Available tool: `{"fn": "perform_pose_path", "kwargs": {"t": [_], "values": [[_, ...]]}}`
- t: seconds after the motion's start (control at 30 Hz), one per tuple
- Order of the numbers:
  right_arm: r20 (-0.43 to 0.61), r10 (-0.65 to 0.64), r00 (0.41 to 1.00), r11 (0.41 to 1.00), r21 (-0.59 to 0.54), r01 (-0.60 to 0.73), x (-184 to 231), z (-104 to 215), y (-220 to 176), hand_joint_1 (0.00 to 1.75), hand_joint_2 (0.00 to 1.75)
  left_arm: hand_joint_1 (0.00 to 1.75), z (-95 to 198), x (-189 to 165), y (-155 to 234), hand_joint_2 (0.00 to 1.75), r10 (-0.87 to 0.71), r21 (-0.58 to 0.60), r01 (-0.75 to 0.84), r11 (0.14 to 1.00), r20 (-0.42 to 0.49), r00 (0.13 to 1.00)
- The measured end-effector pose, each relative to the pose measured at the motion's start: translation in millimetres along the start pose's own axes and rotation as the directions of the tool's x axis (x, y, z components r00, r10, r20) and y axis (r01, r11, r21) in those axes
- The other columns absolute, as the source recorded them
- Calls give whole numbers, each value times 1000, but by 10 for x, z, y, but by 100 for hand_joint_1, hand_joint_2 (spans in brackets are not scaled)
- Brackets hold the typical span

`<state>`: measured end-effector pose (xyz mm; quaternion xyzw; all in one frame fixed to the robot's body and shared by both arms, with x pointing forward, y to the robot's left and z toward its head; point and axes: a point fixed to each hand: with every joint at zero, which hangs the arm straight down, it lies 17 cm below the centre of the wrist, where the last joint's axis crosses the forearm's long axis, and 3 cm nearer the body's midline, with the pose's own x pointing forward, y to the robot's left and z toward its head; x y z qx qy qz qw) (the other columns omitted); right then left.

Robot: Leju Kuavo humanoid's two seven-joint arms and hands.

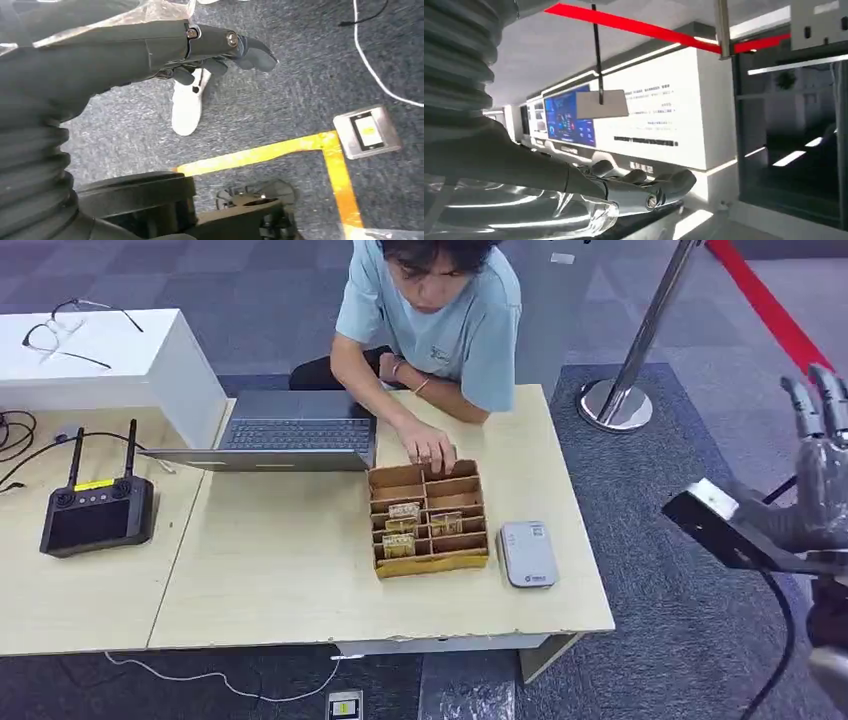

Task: Pass the card to the sensor for recognition and then transmit it.

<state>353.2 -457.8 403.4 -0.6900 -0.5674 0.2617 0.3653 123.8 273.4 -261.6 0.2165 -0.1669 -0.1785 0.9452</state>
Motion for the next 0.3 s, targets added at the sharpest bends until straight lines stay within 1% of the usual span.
{"fn": "perform_pose_path", "kwargs": {"t": [0.07, 0.13, 0.23, 0.3], "values": [[-17, -13, 1000, 1000, -14, 13, -120, 86, 17, 0, 175, 0, 0, 11, 6, 175, 11, 5, -11, 1000, 3, 1000], [-57, -34, 998, 999, -10, 33, -306, 191, 110, 0, 175, 0, 1, 16, 6, 175, 16, 6, -16, 1000, 2, 1000], [-148, -93, 985, 996, -3, 93, -646, 364, 298, 0, 175, 0, 4, 2, 6, 175, 29, 11, -29, 1000, -11, 1000], [-201, -113, 973, 993, 1, 116, -865, 535, 461, 0, 175, 0, 5, -25, 11, 175, 38, 14, -37, 999, -28, 999]]}}
